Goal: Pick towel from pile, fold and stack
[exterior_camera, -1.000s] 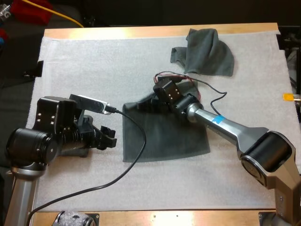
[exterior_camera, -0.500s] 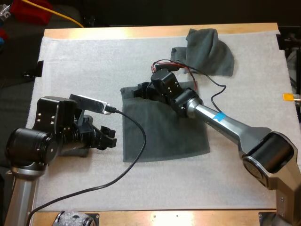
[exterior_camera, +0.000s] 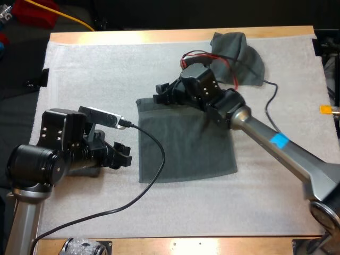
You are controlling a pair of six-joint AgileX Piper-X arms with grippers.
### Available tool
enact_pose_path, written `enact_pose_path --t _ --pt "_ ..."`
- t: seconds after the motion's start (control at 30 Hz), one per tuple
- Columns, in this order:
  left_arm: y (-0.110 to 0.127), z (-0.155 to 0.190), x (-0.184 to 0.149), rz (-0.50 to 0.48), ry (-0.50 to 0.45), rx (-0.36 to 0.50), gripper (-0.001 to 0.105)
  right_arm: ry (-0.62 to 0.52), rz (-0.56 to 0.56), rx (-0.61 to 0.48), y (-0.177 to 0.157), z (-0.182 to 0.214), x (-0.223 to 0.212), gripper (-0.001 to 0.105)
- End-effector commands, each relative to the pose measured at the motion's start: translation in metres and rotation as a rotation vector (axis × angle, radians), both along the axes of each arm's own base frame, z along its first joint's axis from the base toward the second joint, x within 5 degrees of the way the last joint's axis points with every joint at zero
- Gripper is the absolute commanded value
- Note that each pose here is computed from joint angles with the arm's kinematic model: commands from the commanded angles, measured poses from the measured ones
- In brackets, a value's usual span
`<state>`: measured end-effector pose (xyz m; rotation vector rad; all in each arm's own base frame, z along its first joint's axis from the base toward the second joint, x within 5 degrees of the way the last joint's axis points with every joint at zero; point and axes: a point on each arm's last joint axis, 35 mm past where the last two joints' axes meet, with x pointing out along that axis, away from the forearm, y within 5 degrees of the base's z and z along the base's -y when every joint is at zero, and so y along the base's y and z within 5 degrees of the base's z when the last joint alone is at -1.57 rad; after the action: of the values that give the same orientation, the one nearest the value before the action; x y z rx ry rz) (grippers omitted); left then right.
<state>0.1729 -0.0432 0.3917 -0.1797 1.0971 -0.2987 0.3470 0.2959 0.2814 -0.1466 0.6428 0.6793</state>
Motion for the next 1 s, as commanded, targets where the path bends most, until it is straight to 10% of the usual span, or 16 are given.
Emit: enact_pose_path --t 0.0,0.47,0.97 --pt "0.000 0.003 -0.002 -0.001 -0.010 -0.002 0.064 -0.017 -0.004 -0.016 -0.006 0.016 -0.005 0.059" --pt "-0.001 0.003 -0.002 -0.004 -0.009 -0.008 0.064 0.088 -0.022 -0.244 -0.057 0.067 -0.060 0.059" --pt "-0.001 0.000 -0.010 -0.034 0.075 -0.048 0.064 0.174 -0.080 -0.241 -0.119 0.062 -0.133 0.059"
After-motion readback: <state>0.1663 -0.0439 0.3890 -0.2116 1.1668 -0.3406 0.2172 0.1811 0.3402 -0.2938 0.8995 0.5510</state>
